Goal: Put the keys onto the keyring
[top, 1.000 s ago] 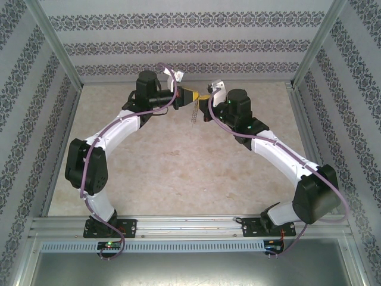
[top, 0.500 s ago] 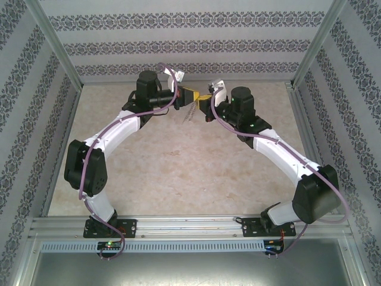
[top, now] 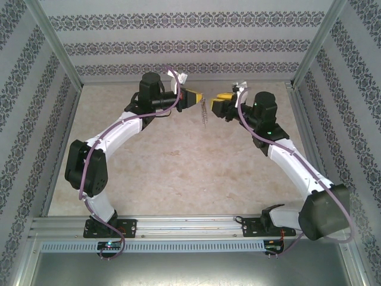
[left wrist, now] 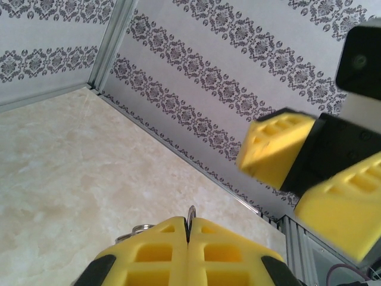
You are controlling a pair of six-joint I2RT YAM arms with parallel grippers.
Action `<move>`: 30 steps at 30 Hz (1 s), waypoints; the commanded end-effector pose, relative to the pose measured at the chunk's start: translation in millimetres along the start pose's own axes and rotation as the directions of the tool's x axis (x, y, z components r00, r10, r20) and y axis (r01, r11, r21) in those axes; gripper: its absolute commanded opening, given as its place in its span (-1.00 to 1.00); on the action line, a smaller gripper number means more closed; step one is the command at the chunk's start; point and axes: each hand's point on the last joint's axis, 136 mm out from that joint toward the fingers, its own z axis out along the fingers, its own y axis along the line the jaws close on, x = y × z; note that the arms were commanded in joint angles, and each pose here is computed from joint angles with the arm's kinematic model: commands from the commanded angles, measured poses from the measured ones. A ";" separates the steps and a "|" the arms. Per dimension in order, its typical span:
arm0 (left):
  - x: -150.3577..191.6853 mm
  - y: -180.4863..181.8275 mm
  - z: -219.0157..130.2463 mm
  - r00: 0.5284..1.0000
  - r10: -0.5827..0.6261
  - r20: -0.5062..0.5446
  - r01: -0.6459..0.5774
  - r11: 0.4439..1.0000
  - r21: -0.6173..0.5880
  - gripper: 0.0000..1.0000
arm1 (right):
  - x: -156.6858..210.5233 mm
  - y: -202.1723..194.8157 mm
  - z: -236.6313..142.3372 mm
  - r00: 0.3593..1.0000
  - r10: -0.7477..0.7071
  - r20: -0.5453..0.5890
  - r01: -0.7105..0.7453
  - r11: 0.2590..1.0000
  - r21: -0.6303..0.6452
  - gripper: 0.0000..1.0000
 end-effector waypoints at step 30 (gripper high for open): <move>-14.9 -44.3 -4.4 0.989 0.140 0.057 -0.148 0.970 0.192 -1.00 | -10.0 25.2 26.2 0.991 0.124 -0.054 -0.135 0.932 -0.336 -0.35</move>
